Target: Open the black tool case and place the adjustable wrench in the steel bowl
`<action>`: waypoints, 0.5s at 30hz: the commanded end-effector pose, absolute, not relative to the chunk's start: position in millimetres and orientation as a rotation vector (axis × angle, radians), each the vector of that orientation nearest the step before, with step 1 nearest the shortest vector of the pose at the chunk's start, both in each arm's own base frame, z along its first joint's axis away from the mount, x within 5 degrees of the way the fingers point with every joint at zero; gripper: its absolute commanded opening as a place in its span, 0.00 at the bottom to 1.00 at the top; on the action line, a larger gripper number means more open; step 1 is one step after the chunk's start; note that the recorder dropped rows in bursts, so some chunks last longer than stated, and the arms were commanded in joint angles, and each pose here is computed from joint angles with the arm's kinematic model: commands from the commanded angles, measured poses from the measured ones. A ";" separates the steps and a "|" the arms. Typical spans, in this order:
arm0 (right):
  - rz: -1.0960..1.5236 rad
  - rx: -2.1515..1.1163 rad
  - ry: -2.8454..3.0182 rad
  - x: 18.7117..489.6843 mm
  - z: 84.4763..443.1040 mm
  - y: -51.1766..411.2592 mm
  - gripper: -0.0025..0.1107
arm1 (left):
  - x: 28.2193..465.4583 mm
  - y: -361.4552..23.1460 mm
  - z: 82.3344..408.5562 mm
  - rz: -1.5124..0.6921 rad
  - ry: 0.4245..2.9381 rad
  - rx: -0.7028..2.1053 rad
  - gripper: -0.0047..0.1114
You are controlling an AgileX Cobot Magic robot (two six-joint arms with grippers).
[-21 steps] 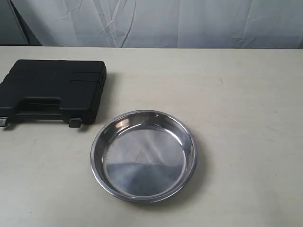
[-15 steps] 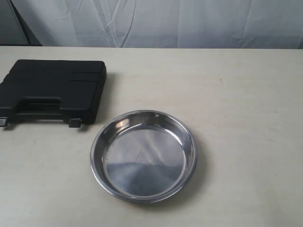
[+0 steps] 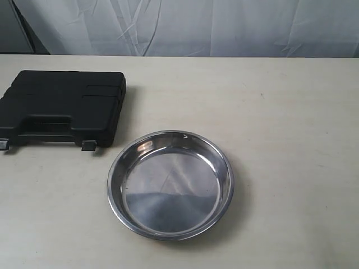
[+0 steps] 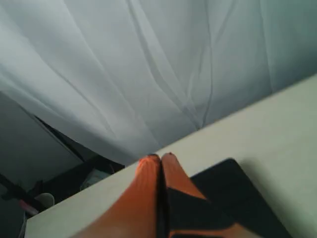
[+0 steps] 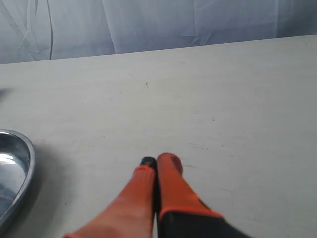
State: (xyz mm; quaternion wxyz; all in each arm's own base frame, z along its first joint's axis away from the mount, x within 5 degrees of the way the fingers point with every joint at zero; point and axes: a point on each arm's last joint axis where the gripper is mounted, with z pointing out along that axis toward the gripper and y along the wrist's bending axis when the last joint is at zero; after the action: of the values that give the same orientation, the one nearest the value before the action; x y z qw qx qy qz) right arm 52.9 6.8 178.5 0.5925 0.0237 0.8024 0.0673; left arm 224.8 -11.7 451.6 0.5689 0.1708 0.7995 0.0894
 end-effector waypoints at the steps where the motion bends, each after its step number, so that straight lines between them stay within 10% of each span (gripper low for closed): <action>1: 0.150 0.056 1.845 52.8 180.8 6.4 0.02 | 298.9 -18.9 402.2 0.284 2.060 0.743 0.04; 15: 0.150 0.057 1.841 52.9 181.1 6.3 0.02 | 353.5 -28.3 294.2 0.304 2.108 1.648 0.19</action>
State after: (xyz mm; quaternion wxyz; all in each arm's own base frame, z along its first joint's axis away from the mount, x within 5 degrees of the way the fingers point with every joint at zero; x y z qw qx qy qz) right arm 52.9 6.8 178.5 0.5925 0.0237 0.8024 0.0673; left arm 349.2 -17.0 300.5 0.2086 0.5779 0.7757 0.1445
